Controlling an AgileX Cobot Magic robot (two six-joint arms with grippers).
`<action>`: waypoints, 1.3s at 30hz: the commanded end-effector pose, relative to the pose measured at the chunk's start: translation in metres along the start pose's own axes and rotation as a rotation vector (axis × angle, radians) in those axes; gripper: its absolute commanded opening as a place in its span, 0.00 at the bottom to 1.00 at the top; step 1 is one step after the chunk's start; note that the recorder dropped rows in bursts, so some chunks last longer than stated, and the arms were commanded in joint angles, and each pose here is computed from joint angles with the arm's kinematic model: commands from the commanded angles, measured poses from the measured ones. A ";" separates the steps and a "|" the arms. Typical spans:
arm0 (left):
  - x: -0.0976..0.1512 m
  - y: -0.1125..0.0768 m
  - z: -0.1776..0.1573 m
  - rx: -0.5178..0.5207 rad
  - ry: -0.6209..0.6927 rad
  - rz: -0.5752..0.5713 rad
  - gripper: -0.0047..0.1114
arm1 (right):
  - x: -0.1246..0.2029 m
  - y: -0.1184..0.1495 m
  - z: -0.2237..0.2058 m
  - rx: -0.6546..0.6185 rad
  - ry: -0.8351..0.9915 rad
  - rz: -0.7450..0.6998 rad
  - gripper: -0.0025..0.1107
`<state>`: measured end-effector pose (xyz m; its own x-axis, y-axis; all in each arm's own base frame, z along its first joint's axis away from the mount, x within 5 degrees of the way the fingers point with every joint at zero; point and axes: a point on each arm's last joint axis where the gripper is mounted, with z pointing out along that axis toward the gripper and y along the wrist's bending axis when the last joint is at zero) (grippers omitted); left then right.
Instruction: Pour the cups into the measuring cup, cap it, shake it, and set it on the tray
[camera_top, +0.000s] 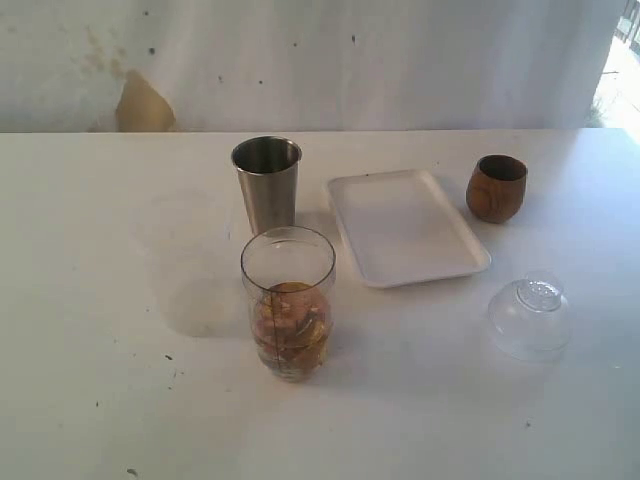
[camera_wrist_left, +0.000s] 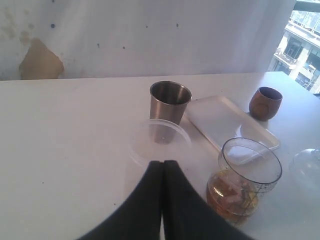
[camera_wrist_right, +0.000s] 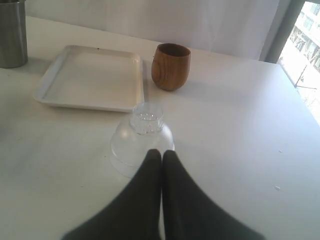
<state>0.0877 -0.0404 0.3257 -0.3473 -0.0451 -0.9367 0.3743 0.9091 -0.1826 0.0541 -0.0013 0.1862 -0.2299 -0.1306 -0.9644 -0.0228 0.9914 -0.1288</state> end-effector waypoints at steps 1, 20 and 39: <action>-0.002 -0.001 -0.010 -0.002 -0.061 0.043 0.04 | 0.001 0.000 0.000 0.007 -0.006 0.005 0.02; 0.109 0.040 -0.012 -0.342 -0.387 0.176 0.04 | 0.001 0.000 0.000 0.007 -0.006 0.005 0.02; 0.135 0.046 -0.003 -0.361 -0.182 0.145 0.04 | 0.001 0.000 0.000 0.007 -0.006 0.005 0.02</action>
<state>0.0557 -0.0032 0.1942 -0.1315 0.0530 -0.9899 0.0724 0.9964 0.0437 0.0541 -0.0013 0.1862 -0.2299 -0.1306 -0.9644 -0.0228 0.9914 -0.1288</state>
